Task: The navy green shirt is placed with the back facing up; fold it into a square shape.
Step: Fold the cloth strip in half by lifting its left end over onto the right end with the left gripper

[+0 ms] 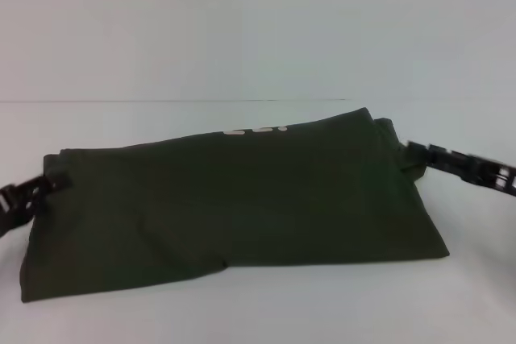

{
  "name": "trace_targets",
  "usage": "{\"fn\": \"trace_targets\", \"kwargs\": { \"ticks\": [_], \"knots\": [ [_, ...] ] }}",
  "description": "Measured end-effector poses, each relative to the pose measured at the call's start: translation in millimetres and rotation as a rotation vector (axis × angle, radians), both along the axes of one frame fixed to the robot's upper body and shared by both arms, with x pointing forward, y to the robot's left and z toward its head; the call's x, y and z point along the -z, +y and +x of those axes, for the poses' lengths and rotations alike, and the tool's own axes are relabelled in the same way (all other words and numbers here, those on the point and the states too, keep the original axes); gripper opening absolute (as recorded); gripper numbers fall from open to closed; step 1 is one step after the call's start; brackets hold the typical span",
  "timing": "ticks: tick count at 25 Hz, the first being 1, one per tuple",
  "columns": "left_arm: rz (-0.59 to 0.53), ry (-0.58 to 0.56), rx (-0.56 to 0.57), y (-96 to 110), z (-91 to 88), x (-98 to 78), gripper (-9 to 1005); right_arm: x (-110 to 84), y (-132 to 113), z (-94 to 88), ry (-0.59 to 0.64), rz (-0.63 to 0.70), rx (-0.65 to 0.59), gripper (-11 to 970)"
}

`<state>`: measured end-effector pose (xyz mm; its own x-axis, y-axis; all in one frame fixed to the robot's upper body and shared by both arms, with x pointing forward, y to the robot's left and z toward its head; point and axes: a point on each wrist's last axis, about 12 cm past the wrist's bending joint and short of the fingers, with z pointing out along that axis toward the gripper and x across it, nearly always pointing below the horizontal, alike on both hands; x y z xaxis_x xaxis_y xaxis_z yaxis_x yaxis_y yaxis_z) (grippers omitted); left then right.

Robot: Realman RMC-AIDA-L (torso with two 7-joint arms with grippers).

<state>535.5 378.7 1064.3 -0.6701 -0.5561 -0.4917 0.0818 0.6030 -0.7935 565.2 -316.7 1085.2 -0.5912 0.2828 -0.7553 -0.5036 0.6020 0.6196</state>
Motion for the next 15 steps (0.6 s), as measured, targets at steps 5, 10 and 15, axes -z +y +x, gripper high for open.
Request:
{"fn": "trace_targets", "kwargs": {
  "ticks": [5,10,15],
  "knots": [
    [0.082,0.134,0.069,18,-14.1,-9.0,860,6.8,-16,-21.9,-0.007,-0.014,-0.014,940],
    [0.146,0.204,0.069,29,-18.4,-7.8,859,12.6,-17,-28.7,-0.005,-0.045,-0.026,941],
    [0.163,0.215,0.075,32,-20.9,-7.2,859,12.5,-12,-26.3,-0.008,-0.055,-0.048,941]
  ]
}}
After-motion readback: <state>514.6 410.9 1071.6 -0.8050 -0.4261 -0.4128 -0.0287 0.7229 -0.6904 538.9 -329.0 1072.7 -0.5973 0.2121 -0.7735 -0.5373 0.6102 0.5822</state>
